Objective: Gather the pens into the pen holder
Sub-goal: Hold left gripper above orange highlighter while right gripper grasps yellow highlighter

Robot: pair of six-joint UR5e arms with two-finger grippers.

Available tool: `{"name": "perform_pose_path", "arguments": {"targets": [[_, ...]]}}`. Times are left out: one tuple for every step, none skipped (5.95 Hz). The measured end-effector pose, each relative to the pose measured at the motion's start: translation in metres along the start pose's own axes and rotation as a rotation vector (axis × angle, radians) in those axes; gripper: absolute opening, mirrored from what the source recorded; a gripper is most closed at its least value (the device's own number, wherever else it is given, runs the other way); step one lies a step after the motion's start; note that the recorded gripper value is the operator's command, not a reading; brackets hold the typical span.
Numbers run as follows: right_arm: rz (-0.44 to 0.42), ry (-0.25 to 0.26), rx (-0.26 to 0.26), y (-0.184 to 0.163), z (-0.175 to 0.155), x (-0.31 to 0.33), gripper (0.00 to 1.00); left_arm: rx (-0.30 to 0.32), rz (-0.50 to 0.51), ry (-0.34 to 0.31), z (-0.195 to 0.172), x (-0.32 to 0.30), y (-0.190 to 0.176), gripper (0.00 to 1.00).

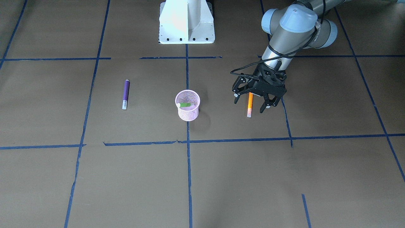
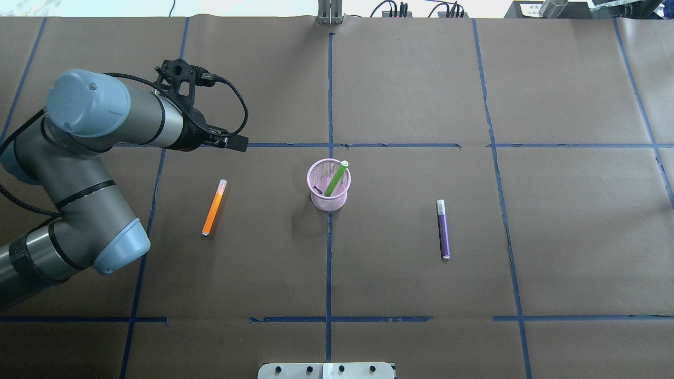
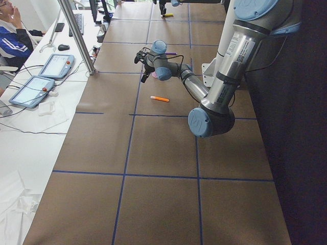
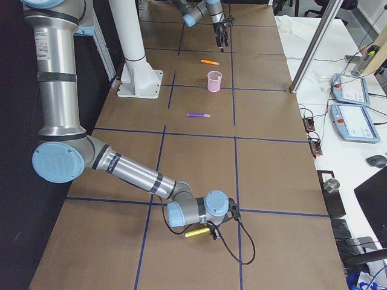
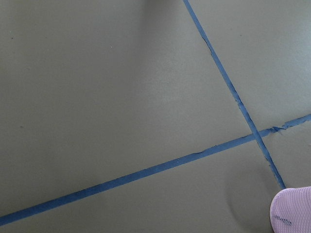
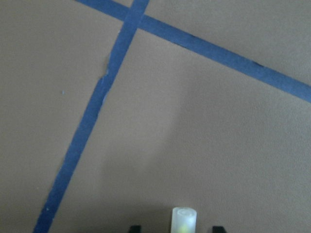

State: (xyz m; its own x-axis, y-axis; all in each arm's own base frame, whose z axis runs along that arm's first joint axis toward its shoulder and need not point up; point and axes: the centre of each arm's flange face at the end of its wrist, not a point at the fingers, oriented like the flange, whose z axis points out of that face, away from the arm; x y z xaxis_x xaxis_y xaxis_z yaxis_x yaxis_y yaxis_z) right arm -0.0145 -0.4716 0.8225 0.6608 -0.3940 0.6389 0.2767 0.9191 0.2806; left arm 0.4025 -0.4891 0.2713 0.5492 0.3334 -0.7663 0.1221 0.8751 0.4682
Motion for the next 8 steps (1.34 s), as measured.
{"name": "perform_pose_path", "arguments": {"targets": [[0.0, -0.002, 0.001, 0.0, 0.0, -0.001, 0.03, 0.0, 0.0, 0.0, 0.0, 0.0, 0.0, 0.96], [-0.001, -0.004, 0.004, -0.001, -0.001, -0.001, 0.0, -0.001, 0.0, -0.001, 0.0, 0.0, 0.0, 0.95], [-0.004, -0.006, 0.009, -0.002, -0.003, -0.002, 0.0, 0.0, -0.001, 0.0, 0.0, 0.0, 0.0, 0.95], [-0.009, -0.012, 0.019, -0.005, -0.007, -0.005, 0.0, 0.0, -0.001, 0.001, -0.001, 0.0, 0.0, 0.94], [-0.012, -0.031, 0.048, -0.014, -0.018, -0.01, 0.0, -0.002, -0.001, 0.0, 0.0, 0.0, 0.001, 0.95], [0.003, -0.05, 0.102, -0.033, -0.042, -0.023, 0.0, -0.009, -0.003, -0.007, 0.002, -0.003, 0.003, 0.96], [0.031, -0.058, 0.166, -0.06, -0.072, -0.045, 0.0, -0.022, -0.007, -0.019, 0.006, -0.008, 0.007, 0.97], [0.053, -0.064, 0.235, -0.088, -0.108, -0.073, 0.0, -0.041, -0.012, -0.036, 0.013, -0.015, 0.014, 0.97]]}}
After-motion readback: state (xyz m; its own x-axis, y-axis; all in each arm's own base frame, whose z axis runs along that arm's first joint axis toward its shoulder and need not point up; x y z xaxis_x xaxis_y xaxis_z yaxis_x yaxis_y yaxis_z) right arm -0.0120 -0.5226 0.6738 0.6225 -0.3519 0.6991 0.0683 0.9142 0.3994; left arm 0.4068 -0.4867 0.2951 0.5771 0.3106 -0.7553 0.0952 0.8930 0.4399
